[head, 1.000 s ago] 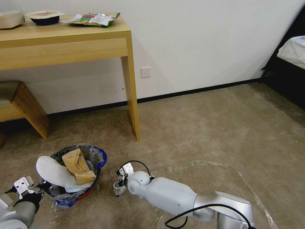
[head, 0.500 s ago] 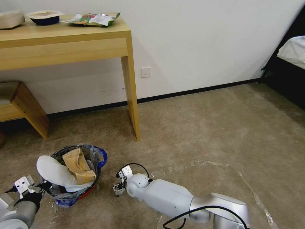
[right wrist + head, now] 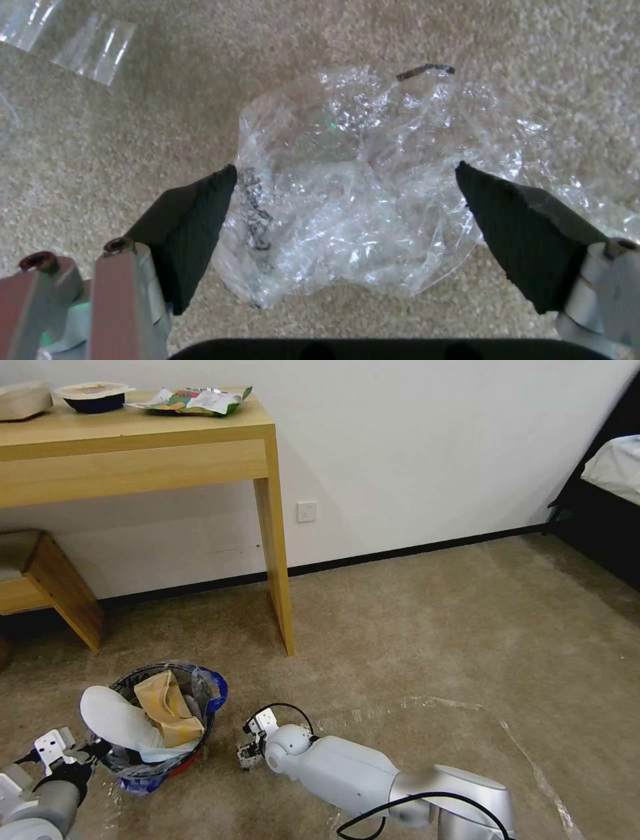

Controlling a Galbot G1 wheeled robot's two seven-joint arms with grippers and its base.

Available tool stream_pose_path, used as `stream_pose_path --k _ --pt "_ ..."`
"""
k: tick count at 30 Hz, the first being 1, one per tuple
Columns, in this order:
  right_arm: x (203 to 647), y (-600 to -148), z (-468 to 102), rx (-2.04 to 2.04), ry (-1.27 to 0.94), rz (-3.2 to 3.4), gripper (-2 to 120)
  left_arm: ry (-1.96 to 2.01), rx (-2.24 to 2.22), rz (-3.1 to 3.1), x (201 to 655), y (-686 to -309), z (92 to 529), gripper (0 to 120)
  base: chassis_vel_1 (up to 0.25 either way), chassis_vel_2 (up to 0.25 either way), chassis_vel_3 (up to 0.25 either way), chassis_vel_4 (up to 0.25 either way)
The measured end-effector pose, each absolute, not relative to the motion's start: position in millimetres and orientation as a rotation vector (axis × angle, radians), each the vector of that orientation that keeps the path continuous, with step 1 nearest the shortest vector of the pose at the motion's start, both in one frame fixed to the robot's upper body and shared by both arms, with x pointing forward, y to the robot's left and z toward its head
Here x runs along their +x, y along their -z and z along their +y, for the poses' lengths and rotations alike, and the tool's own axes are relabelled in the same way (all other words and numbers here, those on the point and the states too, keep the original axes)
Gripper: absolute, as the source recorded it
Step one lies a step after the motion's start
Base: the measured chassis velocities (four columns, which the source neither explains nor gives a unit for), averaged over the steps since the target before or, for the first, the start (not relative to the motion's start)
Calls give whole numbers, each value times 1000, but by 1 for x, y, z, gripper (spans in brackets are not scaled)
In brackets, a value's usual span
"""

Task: Pick up the trash bin and place the garbage on the floor into it.

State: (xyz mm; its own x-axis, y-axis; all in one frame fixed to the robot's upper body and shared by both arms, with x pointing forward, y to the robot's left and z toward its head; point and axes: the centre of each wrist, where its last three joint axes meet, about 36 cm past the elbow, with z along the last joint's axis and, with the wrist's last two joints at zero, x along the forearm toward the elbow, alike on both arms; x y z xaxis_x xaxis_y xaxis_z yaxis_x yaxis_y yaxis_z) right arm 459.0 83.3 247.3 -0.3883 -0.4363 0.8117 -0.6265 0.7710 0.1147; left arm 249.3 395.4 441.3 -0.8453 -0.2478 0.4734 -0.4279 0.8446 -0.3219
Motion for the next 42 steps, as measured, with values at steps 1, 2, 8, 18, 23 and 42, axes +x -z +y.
stream_pose_path --k 1,2,8,18,23,42 --pt "459 -247 83 795 -261 -2043 85 -591 501 -2602 249 -441 395 1 0 0 0 0" --pt "459 -248 84 797 -260 -2044 83 -591 501 -2602 249 -441 395 1 0 0 0 0" --pt "457 -249 85 806 -259 -2045 65 -591 502 -2604 250 -441 396 1 0 0 0 0" --pt "458 -244 83 801 -271 -2045 32 -594 501 -2605 250 -441 395 1 0 0 0 0" --pt "460 -235 76 788 -287 -2044 23 -594 501 -2604 250 -441 395 1 0 0 0 0" --pt "462 -232 72 798 -280 -2050 0 -592 496 -2602 251 -439 391 1 0 0 0 0"
